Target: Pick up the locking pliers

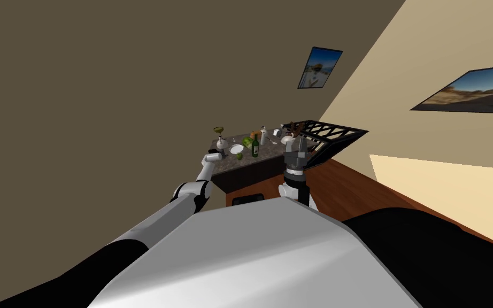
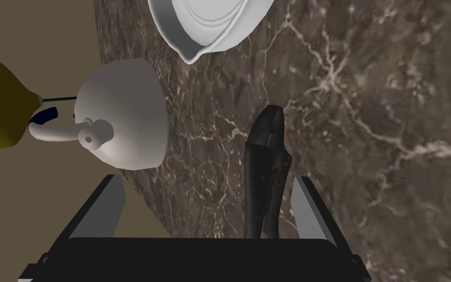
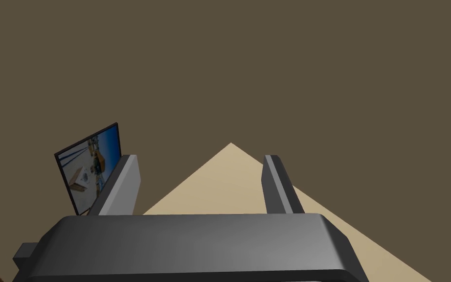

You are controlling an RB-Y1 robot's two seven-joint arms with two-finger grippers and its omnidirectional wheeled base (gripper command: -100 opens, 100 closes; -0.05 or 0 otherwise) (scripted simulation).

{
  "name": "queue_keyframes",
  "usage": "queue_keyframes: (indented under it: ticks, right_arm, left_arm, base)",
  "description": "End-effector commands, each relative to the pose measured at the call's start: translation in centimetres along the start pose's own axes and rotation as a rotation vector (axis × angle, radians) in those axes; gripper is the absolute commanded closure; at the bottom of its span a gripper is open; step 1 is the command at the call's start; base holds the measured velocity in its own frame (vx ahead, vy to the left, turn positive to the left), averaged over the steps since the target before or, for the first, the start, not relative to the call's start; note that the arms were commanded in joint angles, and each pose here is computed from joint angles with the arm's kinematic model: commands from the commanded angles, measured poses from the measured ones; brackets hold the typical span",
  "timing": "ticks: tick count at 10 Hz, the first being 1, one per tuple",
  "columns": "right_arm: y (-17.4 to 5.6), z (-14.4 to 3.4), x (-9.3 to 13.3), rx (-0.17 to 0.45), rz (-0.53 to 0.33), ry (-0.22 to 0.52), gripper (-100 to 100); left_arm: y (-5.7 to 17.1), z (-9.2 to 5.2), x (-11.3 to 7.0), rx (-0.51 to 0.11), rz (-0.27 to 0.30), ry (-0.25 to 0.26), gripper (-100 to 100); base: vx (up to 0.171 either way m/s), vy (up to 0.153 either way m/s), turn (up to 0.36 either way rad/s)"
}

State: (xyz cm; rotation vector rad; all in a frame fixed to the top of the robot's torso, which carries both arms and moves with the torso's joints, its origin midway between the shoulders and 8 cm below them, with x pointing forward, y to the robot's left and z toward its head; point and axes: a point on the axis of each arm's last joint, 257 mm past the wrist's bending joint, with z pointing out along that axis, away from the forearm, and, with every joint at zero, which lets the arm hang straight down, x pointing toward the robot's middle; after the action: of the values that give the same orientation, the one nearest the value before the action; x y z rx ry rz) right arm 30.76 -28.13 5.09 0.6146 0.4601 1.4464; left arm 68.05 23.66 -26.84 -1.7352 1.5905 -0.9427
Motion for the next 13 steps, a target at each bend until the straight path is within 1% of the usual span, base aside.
queue_keyframes:
  ticks: [1, 2, 3, 4, 5, 6, 9, 11, 13]
  right_arm:
    - [0.0, 0.0, 0.0, 0.0, 0.0, 0.0, 0]
    - [0.0, 0.0, 0.0, 0.0, 0.0, 0.0, 0]
    - [0.0, 0.0, 0.0, 0.0, 0.0, 0.0, 0]
    - [0.0, 0.0, 0.0, 0.0, 0.0, 0.0, 0]
    - [0.0, 0.0, 0.0, 0.0, 0.0, 0.0, 0]
    - [0.0, 0.0, 0.0, 0.0, 0.0, 0.0, 0]
    - [0.0, 0.0, 0.0, 0.0, 0.0, 0.0, 0]
    - [0.0, 0.0, 0.0, 0.0, 0.0, 0.0, 0]
    - [0.0, 0.0, 0.0, 0.0, 0.0, 0.0, 0]
  left_arm:
    - [0.8, 0.2, -0.1, -0.036, 0.003, -0.007, -100]
    - [1.2, 0.4, -0.1, -0.078, 0.01, -0.015, -100]
    - [0.9, 0.3, 0.0, -0.103, 0.018, -0.019, -100]
    - [1.9, 0.5, -0.2, -0.127, 0.016, -0.024, -100]
    - [1.8, 0.3, -0.1, -0.155, 0.023, -0.028, -100]
    - [2.5, 0.4, -0.3, -0.168, 0.022, -0.031, -100]
    - [3.7, 0.1, -0.5, -0.269, 0.036, -0.051, -100]
    - [4.0, -0.3, -0.7, -0.312, 0.041, -0.063, -100]
    - [4.2, -0.5, -1.0, -0.339, 0.044, -0.071, -100]
  base:
    - [0.036, 0.008, 0.042]
    - [0.038, 0.011, 0.078]
    - [0.048, 0.021, 0.114]
    - [0.038, 0.016, 0.029]
    - [0.036, 0.015, 0.059]
    - [0.031, 0.011, 0.032]
    - [0.038, 0.015, 0.075]
    - [0.038, 0.015, 0.056]
    - [0.025, 0.004, 0.032]
